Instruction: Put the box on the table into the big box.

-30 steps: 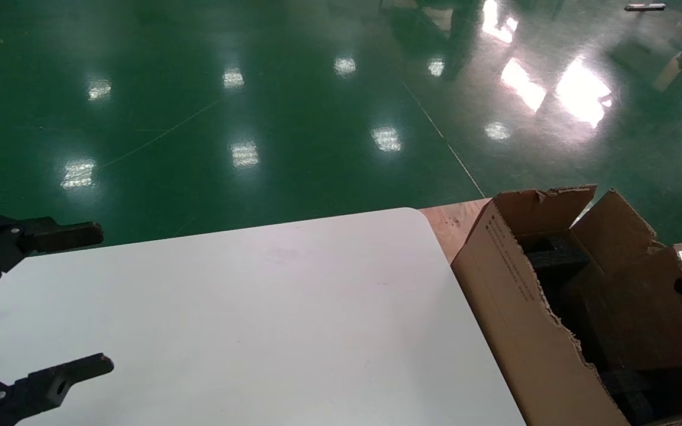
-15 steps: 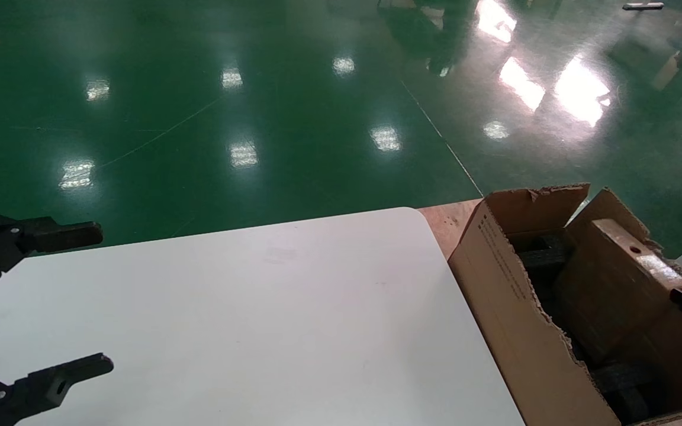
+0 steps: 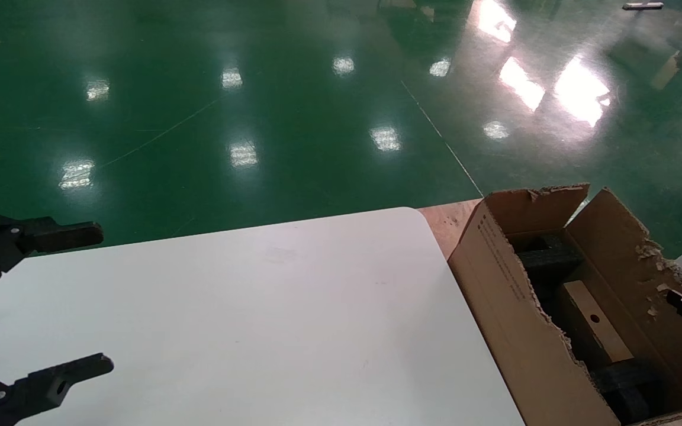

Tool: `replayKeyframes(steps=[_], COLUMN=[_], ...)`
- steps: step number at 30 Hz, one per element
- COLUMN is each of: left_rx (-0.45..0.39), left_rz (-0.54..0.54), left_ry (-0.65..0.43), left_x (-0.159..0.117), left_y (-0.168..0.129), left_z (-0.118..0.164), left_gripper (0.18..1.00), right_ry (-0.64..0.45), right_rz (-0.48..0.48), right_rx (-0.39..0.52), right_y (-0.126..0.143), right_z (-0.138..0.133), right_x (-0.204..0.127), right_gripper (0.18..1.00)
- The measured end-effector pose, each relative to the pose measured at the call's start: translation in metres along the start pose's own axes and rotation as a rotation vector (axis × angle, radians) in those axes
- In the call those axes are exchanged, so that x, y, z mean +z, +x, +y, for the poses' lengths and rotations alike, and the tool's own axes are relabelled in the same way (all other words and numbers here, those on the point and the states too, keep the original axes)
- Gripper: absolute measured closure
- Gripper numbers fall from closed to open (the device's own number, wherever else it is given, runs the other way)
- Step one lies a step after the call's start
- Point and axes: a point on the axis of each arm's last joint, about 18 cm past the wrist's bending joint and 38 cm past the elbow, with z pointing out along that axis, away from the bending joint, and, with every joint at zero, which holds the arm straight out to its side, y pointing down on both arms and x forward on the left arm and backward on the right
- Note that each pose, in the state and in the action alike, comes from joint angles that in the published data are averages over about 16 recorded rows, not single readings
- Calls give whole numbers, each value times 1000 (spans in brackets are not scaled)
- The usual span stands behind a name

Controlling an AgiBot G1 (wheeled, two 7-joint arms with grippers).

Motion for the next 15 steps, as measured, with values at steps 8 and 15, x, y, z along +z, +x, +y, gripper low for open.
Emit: replayKeyframes(steps=[8, 15], left_rx=[0, 0], left_rz=[0, 0], left_ry=[0, 0], left_x=[0, 0], left_y=[0, 0], left_z=[0, 0], left_gripper=[184, 184], right_ry=[107, 212], right_rz=[-114, -230], right_rx=[-97, -186], right_y=[-27, -64], right_z=[-33, -73], right_x=[17, 35], right_gripper=[211, 184])
